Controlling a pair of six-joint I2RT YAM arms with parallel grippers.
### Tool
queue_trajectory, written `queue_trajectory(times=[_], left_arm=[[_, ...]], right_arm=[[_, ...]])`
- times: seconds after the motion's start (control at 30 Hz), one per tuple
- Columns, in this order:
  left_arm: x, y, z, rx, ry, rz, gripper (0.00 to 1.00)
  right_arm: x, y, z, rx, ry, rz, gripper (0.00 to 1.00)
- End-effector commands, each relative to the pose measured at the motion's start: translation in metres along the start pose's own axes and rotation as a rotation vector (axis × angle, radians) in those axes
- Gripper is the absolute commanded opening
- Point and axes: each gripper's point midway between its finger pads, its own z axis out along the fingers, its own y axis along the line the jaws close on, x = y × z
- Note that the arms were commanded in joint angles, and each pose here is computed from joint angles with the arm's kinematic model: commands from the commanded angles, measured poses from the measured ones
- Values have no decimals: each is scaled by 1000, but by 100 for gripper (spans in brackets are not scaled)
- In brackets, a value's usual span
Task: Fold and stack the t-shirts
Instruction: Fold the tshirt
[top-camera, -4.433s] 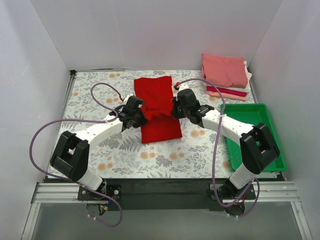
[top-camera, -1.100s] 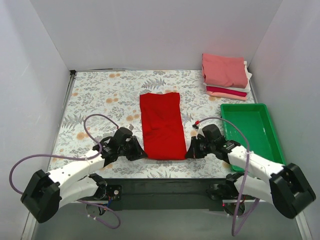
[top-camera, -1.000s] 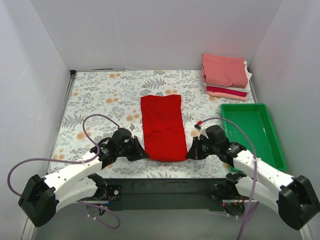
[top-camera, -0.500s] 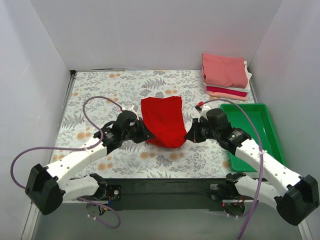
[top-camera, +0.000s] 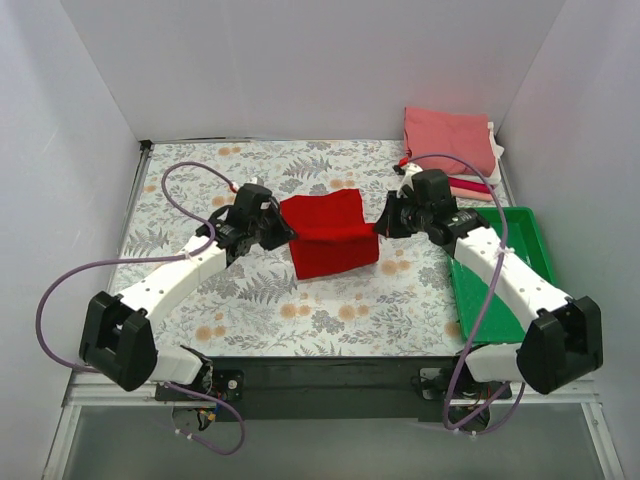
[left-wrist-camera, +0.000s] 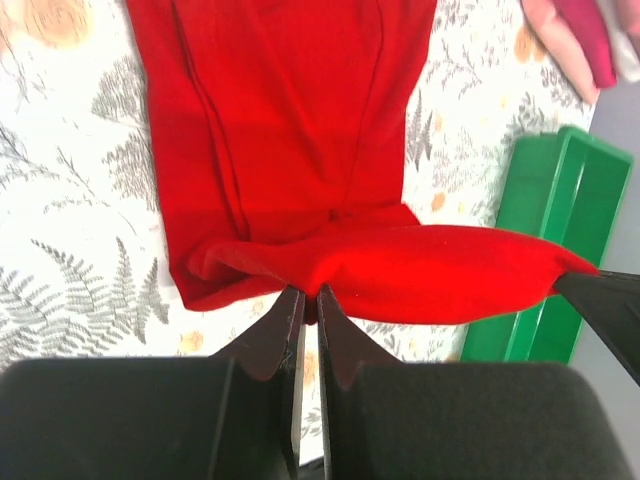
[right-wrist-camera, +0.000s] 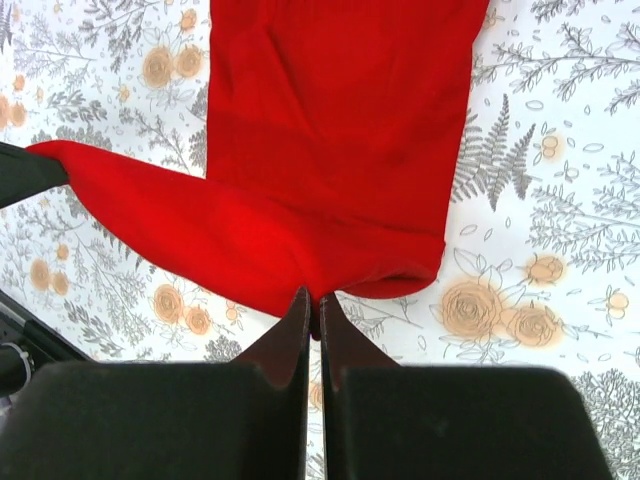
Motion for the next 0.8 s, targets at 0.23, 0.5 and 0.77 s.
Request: queue_trajectory(times=[0.23, 0.5, 0.77], left_arm=[[-53, -2, 22, -33, -38, 8, 0], [-86, 7, 44, -64, -69, 5, 0], [-107, 20, 68, -116, -70, -11, 0]], right_arm=[[-60, -2, 30, -86, -24, -17, 1], [-89, -11, 56, -117, -27, -18, 1], [-105, -24, 82, -159, -20, 21, 1]])
